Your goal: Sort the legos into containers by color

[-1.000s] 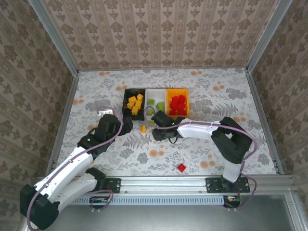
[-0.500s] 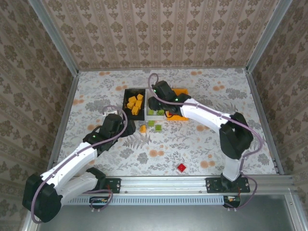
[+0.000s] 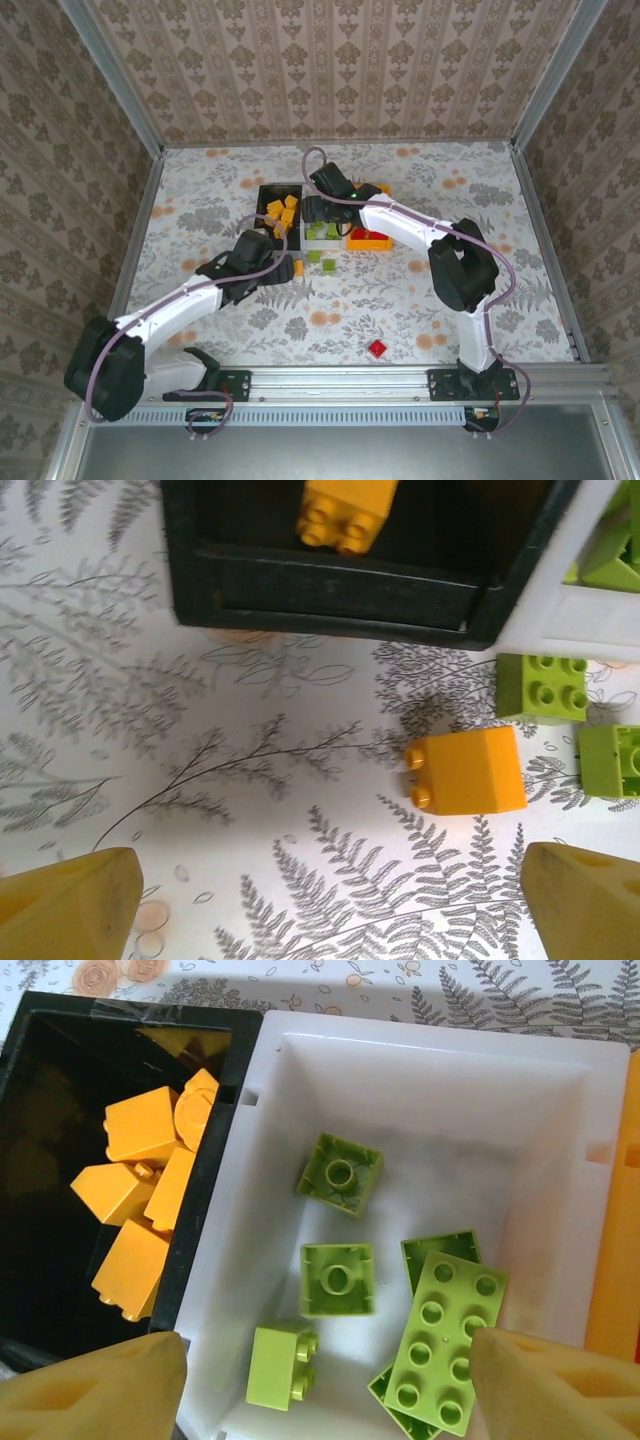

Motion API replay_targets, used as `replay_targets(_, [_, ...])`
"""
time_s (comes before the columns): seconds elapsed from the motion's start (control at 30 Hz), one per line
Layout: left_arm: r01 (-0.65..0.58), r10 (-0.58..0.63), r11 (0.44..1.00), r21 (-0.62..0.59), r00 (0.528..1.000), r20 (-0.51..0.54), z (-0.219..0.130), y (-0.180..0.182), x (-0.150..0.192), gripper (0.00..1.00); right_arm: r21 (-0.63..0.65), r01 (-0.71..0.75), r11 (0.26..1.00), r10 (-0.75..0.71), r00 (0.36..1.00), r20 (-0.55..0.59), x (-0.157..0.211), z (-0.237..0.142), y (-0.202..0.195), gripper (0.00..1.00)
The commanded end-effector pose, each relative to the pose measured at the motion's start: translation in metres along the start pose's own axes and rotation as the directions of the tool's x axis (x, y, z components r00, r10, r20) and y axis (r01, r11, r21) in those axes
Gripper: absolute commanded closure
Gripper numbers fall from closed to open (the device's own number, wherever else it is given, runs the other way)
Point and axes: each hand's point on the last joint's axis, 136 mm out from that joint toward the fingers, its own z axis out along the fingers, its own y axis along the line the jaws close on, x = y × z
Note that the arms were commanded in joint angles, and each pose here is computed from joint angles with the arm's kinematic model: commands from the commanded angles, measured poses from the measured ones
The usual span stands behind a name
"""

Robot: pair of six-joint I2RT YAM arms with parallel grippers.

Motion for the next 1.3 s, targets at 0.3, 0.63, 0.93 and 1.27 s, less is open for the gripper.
replay_targets(0.3, [-0.233, 0.231, 0.972, -0.037, 0.972, -0.042, 0.044, -0.053, -0.016, 0.22, -0.078, -0.060, 0.995, 0.071, 0.986, 0.149, -0.001, -0.082, -0.017, 0.21])
replay_targets(0.63, [-0.269, 0.258, 0.958, -0.101, 0.960, -0.104, 0.061, -0.050, -0.002, 0.52, -0.085, -0.076, 0.994, 0.091, 0.977, 0.192, 0.005, -0.109, -0.034, 0.20])
replay_targets(0.93, [-0.287, 0.269, 0.950, -0.124, 0.952, -0.144, 0.060, -0.044, 0.018, 0.76, -0.084, -0.099, 0.992, 0.114, 0.973, 0.201, 0.002, -0.113, -0.043, 0.20])
replay_targets(1.27, [-0.276, 0.267, 0.954, -0.119, 0.960, -0.086, 0.033, -0.050, 0.012, 0.88, -0.088, -0.128, 0.988, 0.144, 0.967, 0.209, 0.003, -0.119, -0.050, 0.20])
